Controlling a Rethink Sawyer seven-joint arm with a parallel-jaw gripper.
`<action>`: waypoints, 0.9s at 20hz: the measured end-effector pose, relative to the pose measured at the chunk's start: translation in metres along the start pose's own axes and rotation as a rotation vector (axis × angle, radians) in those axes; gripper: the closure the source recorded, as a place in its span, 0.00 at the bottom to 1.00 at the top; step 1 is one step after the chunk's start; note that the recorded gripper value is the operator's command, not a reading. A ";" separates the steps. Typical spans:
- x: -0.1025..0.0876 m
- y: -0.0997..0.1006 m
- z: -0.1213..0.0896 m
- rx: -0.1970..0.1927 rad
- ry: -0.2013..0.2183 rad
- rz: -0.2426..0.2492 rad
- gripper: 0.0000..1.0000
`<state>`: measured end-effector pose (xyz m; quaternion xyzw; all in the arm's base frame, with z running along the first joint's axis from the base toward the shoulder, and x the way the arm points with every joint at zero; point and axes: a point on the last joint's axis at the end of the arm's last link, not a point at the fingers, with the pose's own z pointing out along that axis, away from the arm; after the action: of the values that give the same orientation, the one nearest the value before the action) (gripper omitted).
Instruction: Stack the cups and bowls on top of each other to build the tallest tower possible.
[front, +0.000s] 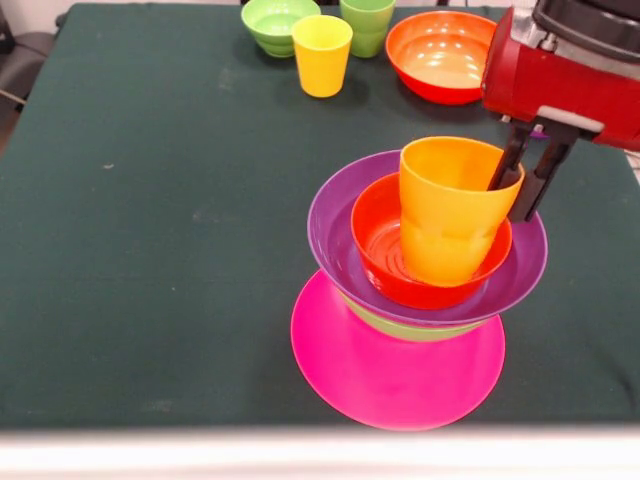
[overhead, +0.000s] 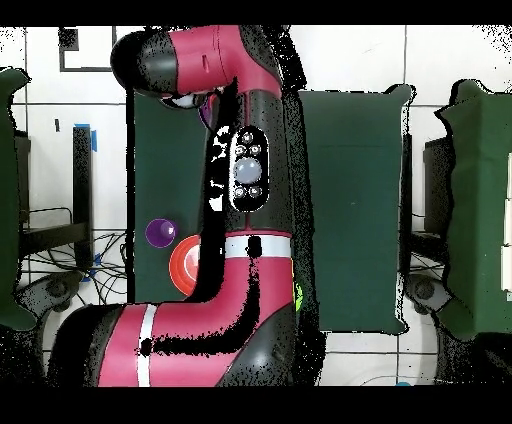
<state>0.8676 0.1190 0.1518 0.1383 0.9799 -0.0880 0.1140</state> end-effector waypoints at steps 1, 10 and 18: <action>0.000 0.000 0.002 0.001 0.000 0.001 1.00; 0.010 -0.002 0.022 0.005 0.035 0.012 1.00; 0.022 0.007 0.025 -0.001 0.055 0.009 1.00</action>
<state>0.8544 0.1263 0.1214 0.1452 0.9820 -0.0831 0.0877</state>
